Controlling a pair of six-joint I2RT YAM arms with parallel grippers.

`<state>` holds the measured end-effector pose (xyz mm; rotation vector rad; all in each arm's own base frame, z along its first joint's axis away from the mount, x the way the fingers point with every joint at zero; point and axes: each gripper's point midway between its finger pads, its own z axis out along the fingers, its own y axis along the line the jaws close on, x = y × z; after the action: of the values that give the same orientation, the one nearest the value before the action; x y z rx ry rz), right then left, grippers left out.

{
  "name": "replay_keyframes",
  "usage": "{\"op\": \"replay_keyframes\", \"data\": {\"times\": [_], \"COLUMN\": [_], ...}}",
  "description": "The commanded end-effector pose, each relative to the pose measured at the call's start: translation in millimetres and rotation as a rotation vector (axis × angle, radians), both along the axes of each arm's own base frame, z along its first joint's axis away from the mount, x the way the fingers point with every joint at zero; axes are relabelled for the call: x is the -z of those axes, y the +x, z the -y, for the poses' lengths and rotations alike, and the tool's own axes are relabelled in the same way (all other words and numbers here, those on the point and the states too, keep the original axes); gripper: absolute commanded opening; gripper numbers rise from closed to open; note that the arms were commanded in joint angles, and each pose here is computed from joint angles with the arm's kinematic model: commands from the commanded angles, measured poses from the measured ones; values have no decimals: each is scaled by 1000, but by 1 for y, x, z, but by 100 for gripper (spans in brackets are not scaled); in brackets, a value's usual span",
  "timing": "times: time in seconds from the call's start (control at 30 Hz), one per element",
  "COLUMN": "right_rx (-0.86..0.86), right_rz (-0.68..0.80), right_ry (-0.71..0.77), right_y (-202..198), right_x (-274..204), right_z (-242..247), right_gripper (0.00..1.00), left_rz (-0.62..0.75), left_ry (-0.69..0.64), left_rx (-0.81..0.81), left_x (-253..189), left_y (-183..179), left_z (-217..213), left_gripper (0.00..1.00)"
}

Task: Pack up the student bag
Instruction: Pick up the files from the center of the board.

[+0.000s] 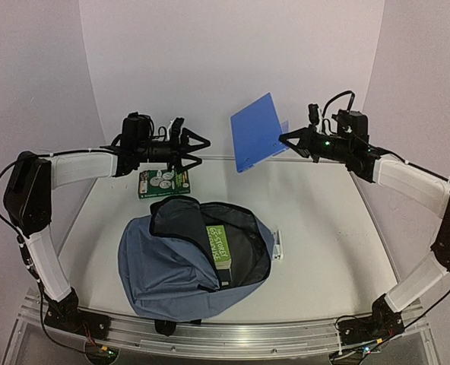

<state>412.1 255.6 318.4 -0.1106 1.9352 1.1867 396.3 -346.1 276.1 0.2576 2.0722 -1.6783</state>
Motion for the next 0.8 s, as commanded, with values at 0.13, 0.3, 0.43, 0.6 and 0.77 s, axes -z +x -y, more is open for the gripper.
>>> {"op": "replay_keyframes", "data": {"times": [0.13, 0.3, 0.43, 0.6, 0.77], "right_rx": [-144, -216, -254, -277, -269], "right_rz": [120, 152, 165, 145, 104], "right_ry": [169, 209, 249, 280, 285], "right_y": [-51, -70, -80, -83, -82], "right_x": [-80, -97, -106, -101, -84], "right_z": [-23, -39, -48, -55, -55], "right_gripper": [0, 0, 0, 0, 0], "left_rz": [55, 67, 87, 114, 154], "left_ry": [-162, -191, -247, -313, -355], "left_rx": [211, 270, 303, 320, 306], "left_x": [-43, -51, -63, -77, -88], "left_y": [-31, -41, -48, -53, -57], "left_z": [28, 31, 33, 32, 27], "left_gripper": [94, 95, 94, 77, 45]}}
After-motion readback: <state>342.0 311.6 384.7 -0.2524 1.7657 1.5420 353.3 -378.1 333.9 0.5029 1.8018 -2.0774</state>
